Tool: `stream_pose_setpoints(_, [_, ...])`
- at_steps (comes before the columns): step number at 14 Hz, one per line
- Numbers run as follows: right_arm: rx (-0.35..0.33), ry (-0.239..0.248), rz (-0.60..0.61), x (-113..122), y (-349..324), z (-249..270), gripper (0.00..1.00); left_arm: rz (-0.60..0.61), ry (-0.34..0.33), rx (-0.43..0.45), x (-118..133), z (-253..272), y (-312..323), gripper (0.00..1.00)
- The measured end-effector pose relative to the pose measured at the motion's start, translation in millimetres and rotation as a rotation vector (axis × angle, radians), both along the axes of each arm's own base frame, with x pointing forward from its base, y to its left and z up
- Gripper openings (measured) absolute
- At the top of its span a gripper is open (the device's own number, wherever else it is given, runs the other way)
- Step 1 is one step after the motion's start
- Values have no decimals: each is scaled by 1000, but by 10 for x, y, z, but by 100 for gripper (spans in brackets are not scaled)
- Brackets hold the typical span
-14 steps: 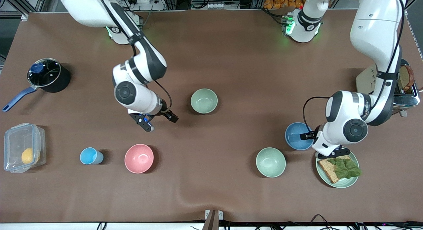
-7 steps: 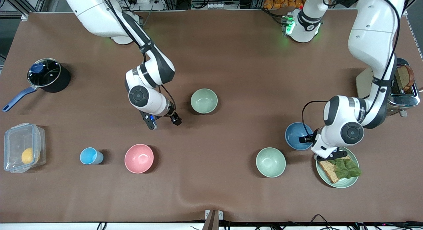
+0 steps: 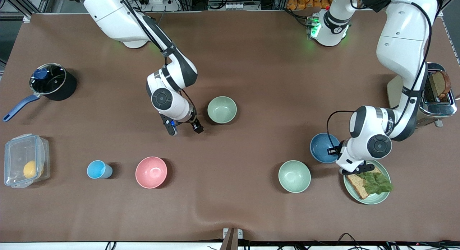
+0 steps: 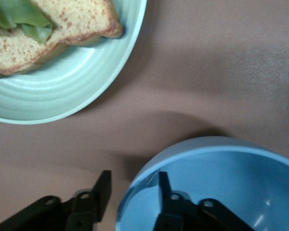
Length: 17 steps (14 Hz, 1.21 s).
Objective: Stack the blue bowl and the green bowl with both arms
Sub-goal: 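Carry the blue bowl with the left gripper and lower it into the green bowl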
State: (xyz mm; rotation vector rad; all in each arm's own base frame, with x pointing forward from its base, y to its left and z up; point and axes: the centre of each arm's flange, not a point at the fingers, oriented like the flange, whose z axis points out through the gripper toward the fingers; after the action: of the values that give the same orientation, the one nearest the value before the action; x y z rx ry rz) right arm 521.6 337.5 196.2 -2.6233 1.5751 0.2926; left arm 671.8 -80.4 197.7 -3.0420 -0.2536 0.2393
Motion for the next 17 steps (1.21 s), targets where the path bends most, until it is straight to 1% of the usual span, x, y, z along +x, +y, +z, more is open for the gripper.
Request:
stream_pose_setpoints(3, [-3,0,-19,-49,-16,-59,100,-7,-34,-6,43,224,-54,10])
stream_pose_setpoints(4, [-2,-1,-34,-48,-8,-54,100,-9,-50,-8,58,359,-76,6])
stream_pose_setpoints(7, [-4,6,-71,-88,60,-48,100,-28,-68,-15,38,760,-210,6])
stream_pose_setpoints(9, [-3,9,-78,-140,139,-46,100,-33,-62,-27,-39,1034,-439,6])
stream_pose_setpoints(11, [0,14,-88,-163,173,-45,100,-11,-54,-57,-151,1223,-760,6])
stream_pose_setpoints(14, [9,22,-105,-161,172,-45,100,30,-48,-87,-376,1257,-1283,6])
stream_pose_setpoints(17, [12,24,-106,-172,188,-44,100,68,-64,-134,-565,1160,-1667,6])
